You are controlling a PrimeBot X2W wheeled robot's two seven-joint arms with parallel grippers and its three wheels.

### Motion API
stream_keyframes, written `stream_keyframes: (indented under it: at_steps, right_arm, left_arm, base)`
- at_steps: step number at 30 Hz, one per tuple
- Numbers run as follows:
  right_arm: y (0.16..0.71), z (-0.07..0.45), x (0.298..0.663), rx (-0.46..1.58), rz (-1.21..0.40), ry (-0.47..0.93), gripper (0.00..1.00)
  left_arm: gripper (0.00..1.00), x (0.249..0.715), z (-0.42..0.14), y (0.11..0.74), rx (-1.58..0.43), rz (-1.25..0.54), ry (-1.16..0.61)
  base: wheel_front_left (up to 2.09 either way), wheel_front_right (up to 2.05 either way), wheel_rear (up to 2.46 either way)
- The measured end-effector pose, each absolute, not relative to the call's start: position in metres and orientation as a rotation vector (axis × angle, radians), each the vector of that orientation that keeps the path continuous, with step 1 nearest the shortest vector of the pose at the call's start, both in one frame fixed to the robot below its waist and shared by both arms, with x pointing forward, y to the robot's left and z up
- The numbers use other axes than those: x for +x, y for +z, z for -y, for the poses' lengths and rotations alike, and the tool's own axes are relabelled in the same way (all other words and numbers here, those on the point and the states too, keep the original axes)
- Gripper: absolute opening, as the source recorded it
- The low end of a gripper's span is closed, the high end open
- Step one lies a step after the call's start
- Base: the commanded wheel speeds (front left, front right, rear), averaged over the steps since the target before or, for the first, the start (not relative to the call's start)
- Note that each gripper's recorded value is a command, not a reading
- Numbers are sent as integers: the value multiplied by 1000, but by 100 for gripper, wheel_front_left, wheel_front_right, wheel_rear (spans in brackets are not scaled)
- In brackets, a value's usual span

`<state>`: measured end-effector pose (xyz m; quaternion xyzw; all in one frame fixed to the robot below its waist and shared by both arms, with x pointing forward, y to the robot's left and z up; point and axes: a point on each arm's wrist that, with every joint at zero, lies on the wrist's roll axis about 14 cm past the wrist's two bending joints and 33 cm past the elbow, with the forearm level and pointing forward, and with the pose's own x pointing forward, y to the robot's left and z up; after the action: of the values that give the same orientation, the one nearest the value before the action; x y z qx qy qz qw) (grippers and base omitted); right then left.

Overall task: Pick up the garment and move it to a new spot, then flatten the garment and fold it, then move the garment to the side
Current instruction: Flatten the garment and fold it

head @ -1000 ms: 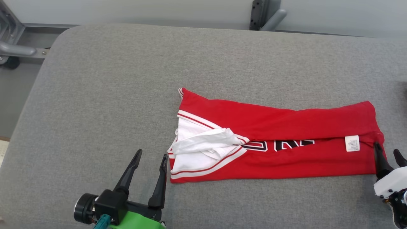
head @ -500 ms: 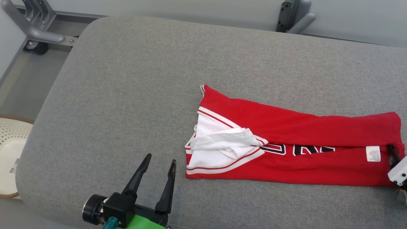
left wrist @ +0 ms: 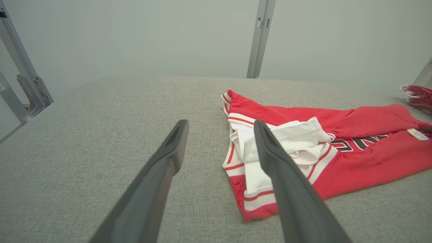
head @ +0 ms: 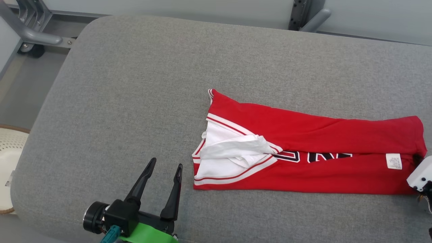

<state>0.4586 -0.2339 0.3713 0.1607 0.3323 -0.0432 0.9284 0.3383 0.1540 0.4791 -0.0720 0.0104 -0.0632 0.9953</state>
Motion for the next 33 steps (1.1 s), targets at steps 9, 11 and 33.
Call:
stream_keyframes:
  at_steps: [9, 11, 33]
  right_arm:
    - [392, 273, 455, 300, -623, -161, 0]
    - [395, 284, 450, 288, -622, -180, 0]
    - [530, 177, 458, 227, -405, 213, 0]
  left_arm:
    - [100, 346, -144, 481, -141, -10, -168]
    - [100, 349, -141, 482, -142, -9, -176]
    - [100, 360, -113, 486, -172, 8, -255]
  base:
    - [0, 0, 0]
    - [0, 0, 0]
    - [0, 0, 0]
